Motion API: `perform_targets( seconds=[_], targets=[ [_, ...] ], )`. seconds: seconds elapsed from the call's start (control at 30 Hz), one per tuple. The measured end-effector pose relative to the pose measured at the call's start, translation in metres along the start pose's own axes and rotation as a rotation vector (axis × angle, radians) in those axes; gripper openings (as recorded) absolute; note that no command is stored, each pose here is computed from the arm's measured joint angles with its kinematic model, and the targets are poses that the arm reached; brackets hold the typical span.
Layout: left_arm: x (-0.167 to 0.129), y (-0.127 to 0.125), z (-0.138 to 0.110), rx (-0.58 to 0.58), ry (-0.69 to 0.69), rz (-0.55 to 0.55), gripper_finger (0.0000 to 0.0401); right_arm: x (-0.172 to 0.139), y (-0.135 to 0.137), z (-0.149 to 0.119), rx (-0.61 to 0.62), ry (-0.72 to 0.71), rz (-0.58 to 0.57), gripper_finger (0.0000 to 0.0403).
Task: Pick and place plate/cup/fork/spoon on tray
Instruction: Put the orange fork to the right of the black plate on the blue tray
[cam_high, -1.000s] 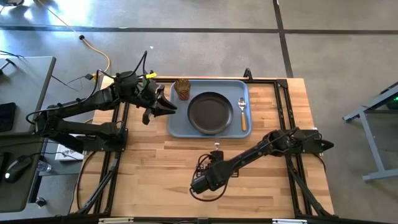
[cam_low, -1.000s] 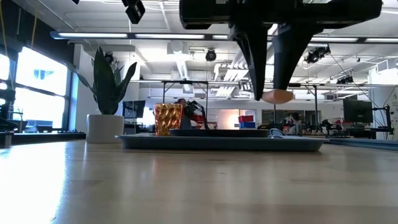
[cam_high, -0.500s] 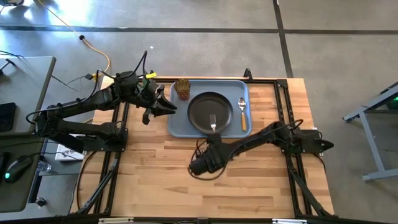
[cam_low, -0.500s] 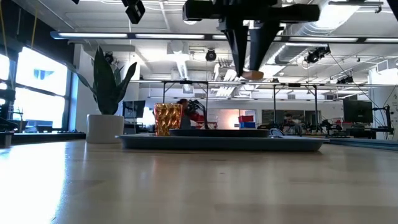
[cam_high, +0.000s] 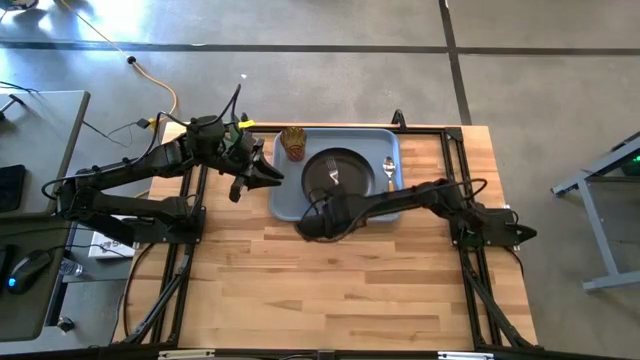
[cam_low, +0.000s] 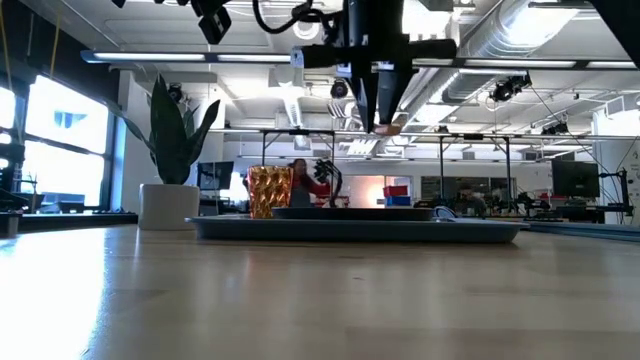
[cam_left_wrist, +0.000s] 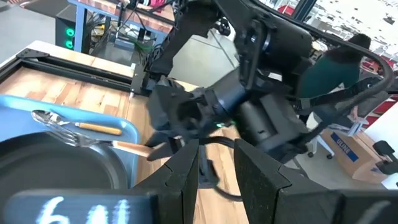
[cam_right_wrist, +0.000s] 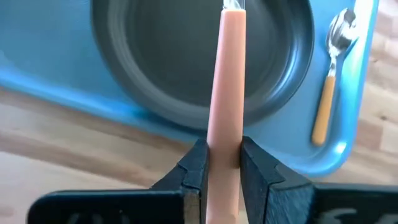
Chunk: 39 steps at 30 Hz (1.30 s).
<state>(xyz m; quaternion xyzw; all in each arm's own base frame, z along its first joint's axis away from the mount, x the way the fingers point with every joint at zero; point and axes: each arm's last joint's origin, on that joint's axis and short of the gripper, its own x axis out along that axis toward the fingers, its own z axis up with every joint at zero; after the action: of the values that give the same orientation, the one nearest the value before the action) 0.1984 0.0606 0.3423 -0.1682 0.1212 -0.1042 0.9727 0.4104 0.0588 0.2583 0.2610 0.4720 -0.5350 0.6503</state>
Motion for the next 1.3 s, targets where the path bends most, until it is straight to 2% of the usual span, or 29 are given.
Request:
perform_targets(
  seconds=[0.4,1.0,1.1,1.3],
  targets=[
    [0.000,0.000,0.000,0.009,-0.001,0.001,0.0090,0.015,-0.006,0.029,-0.123,0.028,-0.029,0.0044],
    [0.000,0.000,0.002,0.023,-0.019,-0.003,0.0090,0.029,-0.016,0.052,-0.263,0.043,-0.061,0.0044],
    [0.000,0.000,0.002,0.043,-0.019,-0.003,0.0090,0.034,-0.030,0.050,-0.269,0.070,-0.099,0.0044],
    [0.000,0.000,0.002,0.075,-0.024,0.013,0.0090,0.028,-0.078,0.040,-0.187,0.089,-0.131,0.0044]
  ],
)
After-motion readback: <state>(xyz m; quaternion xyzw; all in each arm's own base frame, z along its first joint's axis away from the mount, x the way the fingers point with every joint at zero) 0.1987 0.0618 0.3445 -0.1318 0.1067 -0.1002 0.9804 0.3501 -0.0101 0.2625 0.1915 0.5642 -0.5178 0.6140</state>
